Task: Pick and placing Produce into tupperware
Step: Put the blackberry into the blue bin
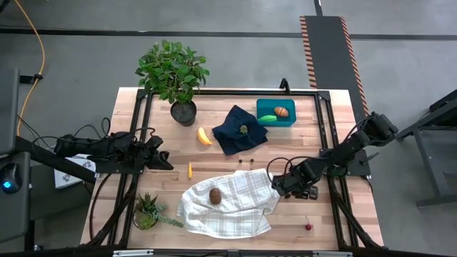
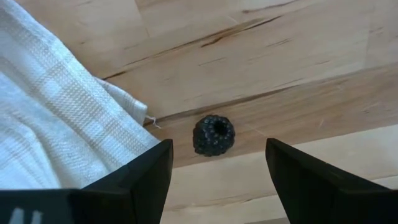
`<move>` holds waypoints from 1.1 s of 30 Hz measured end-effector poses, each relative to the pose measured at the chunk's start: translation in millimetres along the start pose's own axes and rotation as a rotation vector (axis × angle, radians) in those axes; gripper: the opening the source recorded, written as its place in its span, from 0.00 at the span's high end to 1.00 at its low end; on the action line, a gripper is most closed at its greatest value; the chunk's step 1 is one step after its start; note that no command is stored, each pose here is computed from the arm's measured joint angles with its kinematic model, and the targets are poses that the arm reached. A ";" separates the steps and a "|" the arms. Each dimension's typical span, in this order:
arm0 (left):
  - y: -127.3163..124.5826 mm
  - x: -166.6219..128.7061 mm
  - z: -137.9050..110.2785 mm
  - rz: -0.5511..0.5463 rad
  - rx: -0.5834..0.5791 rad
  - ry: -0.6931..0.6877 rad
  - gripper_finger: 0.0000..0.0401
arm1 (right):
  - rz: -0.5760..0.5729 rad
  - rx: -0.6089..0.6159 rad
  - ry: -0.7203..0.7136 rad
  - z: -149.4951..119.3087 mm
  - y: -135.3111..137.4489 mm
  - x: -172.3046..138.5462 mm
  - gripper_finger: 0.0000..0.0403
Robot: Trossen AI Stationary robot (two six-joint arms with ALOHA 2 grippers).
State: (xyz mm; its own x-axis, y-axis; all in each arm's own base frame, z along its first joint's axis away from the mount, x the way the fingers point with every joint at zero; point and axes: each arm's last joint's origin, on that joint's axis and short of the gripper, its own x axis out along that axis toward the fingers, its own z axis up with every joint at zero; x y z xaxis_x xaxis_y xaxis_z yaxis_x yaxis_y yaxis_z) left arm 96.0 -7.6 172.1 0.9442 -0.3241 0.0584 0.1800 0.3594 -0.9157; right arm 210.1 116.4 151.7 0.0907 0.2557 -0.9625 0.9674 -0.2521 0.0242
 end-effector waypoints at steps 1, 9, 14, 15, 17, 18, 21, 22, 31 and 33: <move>0.1 0.0 0.0 0.000 0.000 0.000 0.90 | -0.001 0.000 -0.001 0.1 -0.1 0.0 0.38; 0.0 0.0 0.0 0.000 0.009 0.001 0.90 | 0.022 -0.003 0.018 0.5 0.8 2.7 0.38; -0.2 0.0 -0.4 -0.006 0.008 0.014 0.90 | 0.009 0.000 0.008 1.5 -0.3 2.7 0.38; -0.2 0.0 -0.4 -0.006 0.008 0.016 0.90 | 0.009 0.000 0.007 1.6 -0.4 2.7 0.38; -0.3 0.0 -0.5 -0.008 0.009 0.017 0.90 | 0.008 0.000 0.006 1.7 -0.5 2.7 0.39; -0.1 0.0 -0.5 -0.007 0.008 0.018 0.90 | 0.008 0.000 0.006 1.7 -0.5 2.7 0.39; -0.2 0.0 -0.5 -0.008 0.009 0.017 0.90 | 0.008 0.000 0.007 1.7 -0.5 2.7 0.41; -0.2 0.0 -0.5 -0.008 0.009 0.018 0.90 | 0.007 0.000 0.007 1.7 -0.5 2.7 0.43; -0.3 0.0 -0.5 -0.008 0.009 0.017 0.90 | 0.018 -0.003 0.017 0.7 0.5 2.7 0.51; -0.3 0.0 -0.5 -0.008 0.009 0.018 0.90 | 0.018 -0.003 0.017 0.8 0.6 2.7 0.52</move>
State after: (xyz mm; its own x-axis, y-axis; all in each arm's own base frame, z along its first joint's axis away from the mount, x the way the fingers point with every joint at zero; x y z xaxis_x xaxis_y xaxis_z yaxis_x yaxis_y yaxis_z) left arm 95.8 -8.2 172.1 0.9377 -0.3424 0.0588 0.1902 0.3641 -0.9117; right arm 210.7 116.3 149.0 0.1118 0.2667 -0.9573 0.9663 -0.2541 0.0420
